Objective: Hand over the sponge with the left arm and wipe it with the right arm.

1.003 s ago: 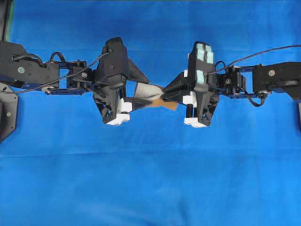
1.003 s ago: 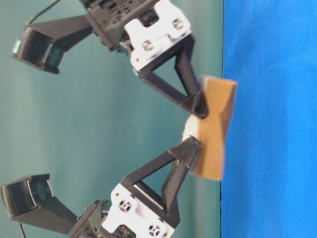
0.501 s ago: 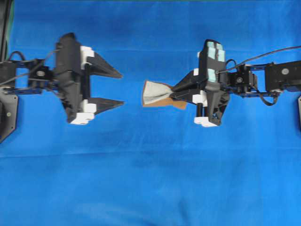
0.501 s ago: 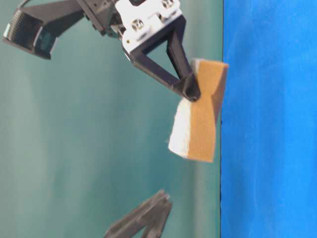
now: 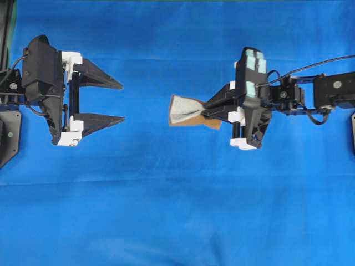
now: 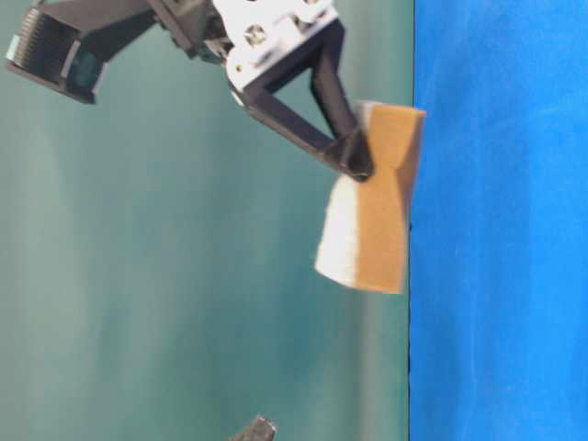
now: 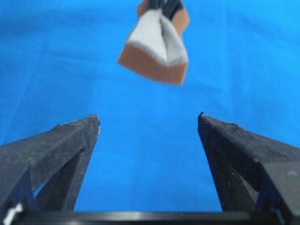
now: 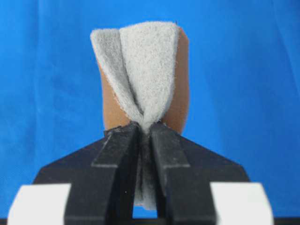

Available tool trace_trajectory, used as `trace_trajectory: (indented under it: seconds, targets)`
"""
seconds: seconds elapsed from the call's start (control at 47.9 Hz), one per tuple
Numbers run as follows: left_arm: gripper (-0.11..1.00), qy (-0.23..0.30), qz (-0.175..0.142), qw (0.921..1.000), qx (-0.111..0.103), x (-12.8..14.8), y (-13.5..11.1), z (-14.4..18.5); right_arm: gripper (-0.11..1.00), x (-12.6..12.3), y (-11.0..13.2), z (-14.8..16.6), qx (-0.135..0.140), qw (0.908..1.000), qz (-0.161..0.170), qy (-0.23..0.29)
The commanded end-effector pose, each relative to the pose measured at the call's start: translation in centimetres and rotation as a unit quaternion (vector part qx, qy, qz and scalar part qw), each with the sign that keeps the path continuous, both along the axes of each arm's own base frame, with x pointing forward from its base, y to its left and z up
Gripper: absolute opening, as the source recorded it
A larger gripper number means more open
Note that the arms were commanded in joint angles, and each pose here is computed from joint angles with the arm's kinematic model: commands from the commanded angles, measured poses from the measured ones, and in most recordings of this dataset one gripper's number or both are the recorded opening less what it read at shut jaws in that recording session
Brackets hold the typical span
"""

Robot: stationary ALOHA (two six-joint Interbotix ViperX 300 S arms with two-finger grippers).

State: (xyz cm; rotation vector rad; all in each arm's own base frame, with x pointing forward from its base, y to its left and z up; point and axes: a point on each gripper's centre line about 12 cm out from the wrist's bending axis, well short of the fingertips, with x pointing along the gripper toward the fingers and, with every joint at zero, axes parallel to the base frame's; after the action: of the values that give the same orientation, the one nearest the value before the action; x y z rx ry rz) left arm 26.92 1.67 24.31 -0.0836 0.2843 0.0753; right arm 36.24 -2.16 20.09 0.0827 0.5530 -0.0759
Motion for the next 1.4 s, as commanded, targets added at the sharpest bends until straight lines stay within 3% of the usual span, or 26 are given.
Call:
trace_trajectory:
  seconds: [0.0, 0.522, 0.815, 1.17, 1.379]
  targets:
    - [0.83, -0.014, 0.0, 0.9999, 0.004, 0.2, 0.1, 0.7, 0.13, 0.8, 0.1, 0.2, 0.0, 1.0, 0.002, -0.009]
    - [0.83, -0.011, 0.0, 0.9999, 0.003, 0.1, 0.1, 0.4, 0.13, 3.0, 0.5, -8.7, 0.017, 0.9961, -0.001, 0.087]
    - [0.83, -0.009, 0.0, 1.0, 0.003, 0.1, 0.0, 0.3, 0.13, 3.0, 0.2, -9.1, 0.019, 0.9954, -0.006, 0.094]
    - [0.83, -0.011, 0.0, 0.9999, 0.003, 0.1, 0.0, 0.4, 0.13, 1.8, -6.1, -8.9, 0.0, 0.9937, -0.065, 0.09]
    - [0.83, -0.011, 0.0, 0.9999, 0.003, 0.1, 0.0, 0.4, 0.13, 1.0, -8.0, -8.9, -0.006, 0.9925, -0.084, 0.089]
